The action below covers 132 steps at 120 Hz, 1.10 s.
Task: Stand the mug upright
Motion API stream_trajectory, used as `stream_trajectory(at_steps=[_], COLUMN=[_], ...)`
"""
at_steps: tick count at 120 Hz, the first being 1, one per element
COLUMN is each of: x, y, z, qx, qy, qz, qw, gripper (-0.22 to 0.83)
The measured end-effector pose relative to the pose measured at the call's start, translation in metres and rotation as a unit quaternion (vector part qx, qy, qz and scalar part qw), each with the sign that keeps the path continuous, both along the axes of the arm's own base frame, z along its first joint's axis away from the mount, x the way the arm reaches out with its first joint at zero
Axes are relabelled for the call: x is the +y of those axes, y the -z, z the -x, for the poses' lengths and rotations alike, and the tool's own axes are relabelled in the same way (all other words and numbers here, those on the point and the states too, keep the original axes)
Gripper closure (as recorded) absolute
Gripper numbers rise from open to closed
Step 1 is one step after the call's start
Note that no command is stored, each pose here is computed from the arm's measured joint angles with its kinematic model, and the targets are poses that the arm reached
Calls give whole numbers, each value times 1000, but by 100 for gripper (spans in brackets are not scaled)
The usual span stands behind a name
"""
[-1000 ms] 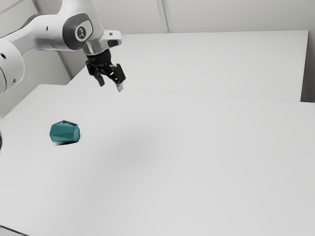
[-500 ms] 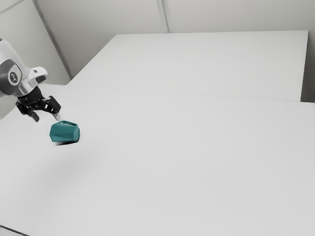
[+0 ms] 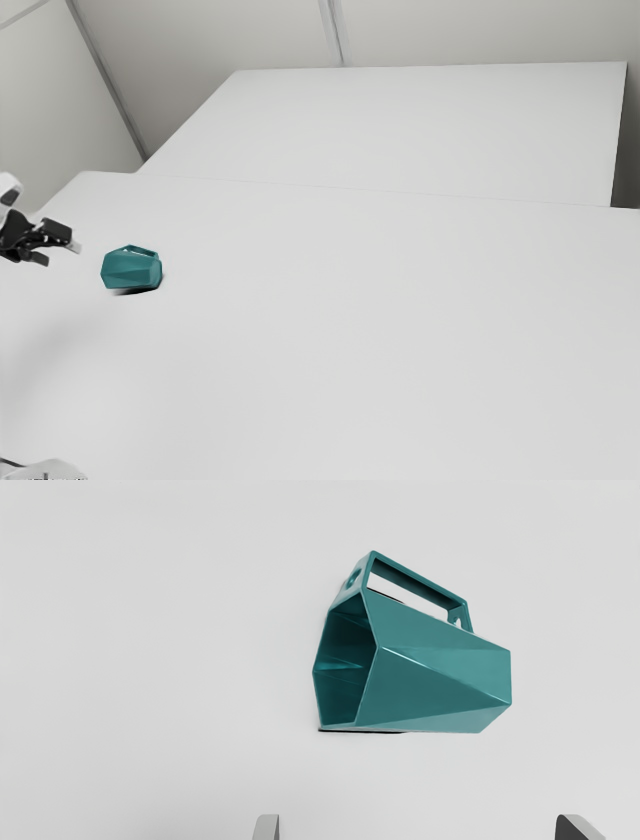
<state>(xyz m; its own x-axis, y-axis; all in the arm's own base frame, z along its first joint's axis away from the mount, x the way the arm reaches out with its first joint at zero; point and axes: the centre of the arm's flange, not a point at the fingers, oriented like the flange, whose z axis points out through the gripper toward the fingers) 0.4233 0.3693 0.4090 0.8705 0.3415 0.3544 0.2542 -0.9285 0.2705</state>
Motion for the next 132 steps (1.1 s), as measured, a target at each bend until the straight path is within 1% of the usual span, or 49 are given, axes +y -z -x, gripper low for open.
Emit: stream_trajectory(at_steps=[8,25,36,51,73,99,132], x=[7,8,9,21,34,24,17], y=[17,40,54,77,91,98,106], z=[-2,-32,-40,-35,-28,-38,-43], qx=[-9,-38,-50,-58,-66,-78,-89], qy=[24,101,138,164,196,246,283], qz=[3,-3,-13,-31,-62,-87,-103], qw=[1000,994,989,984,976,962,950], gripper=[0,0,1,1,2,4,5])
